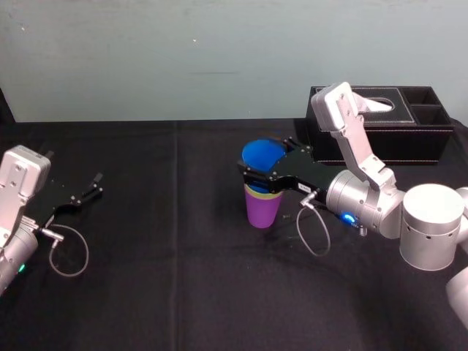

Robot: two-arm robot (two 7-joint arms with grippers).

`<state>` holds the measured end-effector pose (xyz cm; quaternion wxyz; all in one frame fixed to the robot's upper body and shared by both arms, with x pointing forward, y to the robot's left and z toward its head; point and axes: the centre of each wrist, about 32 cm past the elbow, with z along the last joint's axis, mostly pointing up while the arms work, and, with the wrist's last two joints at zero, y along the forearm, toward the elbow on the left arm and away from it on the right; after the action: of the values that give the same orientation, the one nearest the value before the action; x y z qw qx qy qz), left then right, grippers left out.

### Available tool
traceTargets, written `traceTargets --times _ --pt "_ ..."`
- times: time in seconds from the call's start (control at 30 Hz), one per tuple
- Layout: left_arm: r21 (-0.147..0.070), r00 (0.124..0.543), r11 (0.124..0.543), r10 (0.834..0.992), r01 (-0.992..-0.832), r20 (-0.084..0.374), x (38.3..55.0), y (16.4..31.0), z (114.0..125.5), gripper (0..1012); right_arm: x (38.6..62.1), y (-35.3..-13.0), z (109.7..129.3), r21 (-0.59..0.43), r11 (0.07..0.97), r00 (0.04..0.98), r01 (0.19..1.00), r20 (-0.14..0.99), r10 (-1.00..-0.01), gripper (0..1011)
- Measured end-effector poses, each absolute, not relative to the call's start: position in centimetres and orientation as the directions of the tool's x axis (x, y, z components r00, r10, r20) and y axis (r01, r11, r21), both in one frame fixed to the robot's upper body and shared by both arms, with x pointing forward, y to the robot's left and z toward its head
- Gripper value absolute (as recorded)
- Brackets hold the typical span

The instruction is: Stack the three plastic cups sequentially using one hand.

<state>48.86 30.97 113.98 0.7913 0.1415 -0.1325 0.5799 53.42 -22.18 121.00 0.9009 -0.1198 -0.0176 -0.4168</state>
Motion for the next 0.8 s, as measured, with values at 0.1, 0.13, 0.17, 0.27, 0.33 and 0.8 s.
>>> traceTargets --times 0.1,0.13,0.17,0.27,0.33,0.8 --pt "0.07 0.292 0.287 0.88 -0.955 0.374 48.86 30.97 113.98 1010 53.41 -22.18 121.01 -0.201 0.624 0.652 0.755 0.132 -0.747 961" --pt "0.07 0.292 0.287 0.88 -0.955 0.374 48.86 30.97 113.98 1010 53.41 -22.18 121.01 -0.201 0.624 0.652 0.755 0.132 -0.747 985" --pt "0.07 0.292 0.287 0.88 -0.955 0.374 48.86 30.97 113.98 1010 53.41 -22.18 121.01 -0.201 0.624 0.652 0.755 0.132 -0.747 1002" --pt "0.07 0.292 0.287 0.88 -0.955 0.374 48.86 30.97 113.98 1010 53.41 -22.19 121.02 -0.201 0.624 0.652 0.755 0.132 -0.747 1000" --pt "0.07 0.292 0.287 0.88 -0.955 0.374 48.86 30.97 113.98 1010 53.41 -22.19 121.03 -0.201 0.624 0.652 0.755 0.132 -0.747 1000" --pt "0.07 0.292 0.287 0.88 -0.955 0.374 48.86 30.96 113.98 1010 53.36 -22.16 121.04 -0.201 0.623 0.652 0.756 0.133 -0.747 1000"
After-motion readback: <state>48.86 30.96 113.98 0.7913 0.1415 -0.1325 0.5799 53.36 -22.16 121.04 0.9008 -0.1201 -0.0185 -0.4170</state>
